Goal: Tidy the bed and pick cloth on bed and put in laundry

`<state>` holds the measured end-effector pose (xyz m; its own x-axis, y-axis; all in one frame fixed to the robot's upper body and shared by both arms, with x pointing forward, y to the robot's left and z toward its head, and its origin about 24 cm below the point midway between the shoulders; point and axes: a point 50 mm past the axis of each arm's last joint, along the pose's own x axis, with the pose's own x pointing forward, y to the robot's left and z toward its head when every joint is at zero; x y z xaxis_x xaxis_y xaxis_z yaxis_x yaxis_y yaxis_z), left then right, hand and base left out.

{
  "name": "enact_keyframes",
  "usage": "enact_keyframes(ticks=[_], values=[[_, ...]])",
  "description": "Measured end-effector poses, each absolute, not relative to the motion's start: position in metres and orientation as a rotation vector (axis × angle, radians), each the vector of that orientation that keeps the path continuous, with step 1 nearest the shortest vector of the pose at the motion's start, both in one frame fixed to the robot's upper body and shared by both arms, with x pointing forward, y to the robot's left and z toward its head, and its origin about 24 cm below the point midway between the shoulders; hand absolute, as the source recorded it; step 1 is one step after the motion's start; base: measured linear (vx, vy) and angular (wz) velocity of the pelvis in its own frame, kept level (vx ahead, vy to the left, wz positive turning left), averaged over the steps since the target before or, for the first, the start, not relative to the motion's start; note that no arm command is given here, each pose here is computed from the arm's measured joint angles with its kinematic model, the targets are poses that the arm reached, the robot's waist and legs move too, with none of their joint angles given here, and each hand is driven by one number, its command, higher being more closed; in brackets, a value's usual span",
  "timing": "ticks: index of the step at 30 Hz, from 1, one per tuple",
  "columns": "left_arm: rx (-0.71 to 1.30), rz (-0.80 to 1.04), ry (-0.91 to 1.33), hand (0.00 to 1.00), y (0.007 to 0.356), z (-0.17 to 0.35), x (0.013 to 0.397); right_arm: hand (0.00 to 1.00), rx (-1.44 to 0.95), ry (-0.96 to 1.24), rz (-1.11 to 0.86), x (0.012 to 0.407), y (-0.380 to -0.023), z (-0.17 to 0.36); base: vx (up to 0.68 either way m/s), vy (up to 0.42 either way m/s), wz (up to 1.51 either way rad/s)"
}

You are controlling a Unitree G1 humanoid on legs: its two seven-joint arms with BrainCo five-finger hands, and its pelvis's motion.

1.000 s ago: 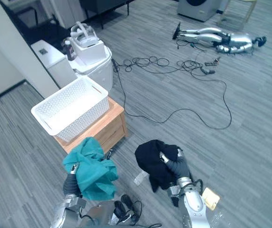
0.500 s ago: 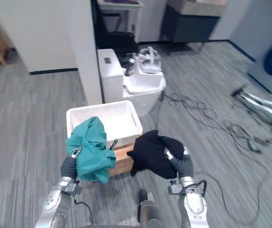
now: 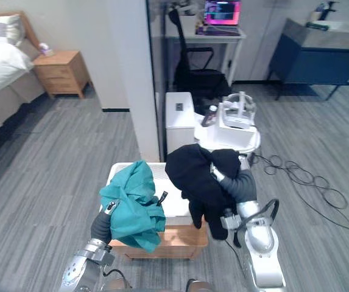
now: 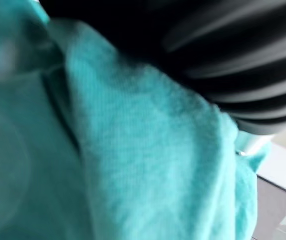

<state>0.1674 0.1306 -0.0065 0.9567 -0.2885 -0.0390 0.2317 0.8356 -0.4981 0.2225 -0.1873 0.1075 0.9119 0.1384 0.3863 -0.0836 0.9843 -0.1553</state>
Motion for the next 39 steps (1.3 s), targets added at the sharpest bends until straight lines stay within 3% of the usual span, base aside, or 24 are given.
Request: enact_keyframes(ticks=[5, 17, 39], values=[[-0.502, -0.328, 0.172, 1.00, 0.128, -0.010, 0.166, 1.00, -0.195, -0.341, 0.112, 0.233, -0.189, 0.106, 0.15, 0.118, 0.15], [-0.526, -0.375, 0.317, 1.00, 0.120, -0.032, 0.158, 1.00, -0.298, -0.457, 0.243, 0.267, -0.170, 0.153, 0.01, 0.024, 0.01], [-0.533, -0.351, 0.364, 1.00, 0.119, -0.045, 0.151, 1.00, -0.219, -0.514, 0.404, 0.298, -0.126, 0.192, -0.05, -0.005, 0.02]])
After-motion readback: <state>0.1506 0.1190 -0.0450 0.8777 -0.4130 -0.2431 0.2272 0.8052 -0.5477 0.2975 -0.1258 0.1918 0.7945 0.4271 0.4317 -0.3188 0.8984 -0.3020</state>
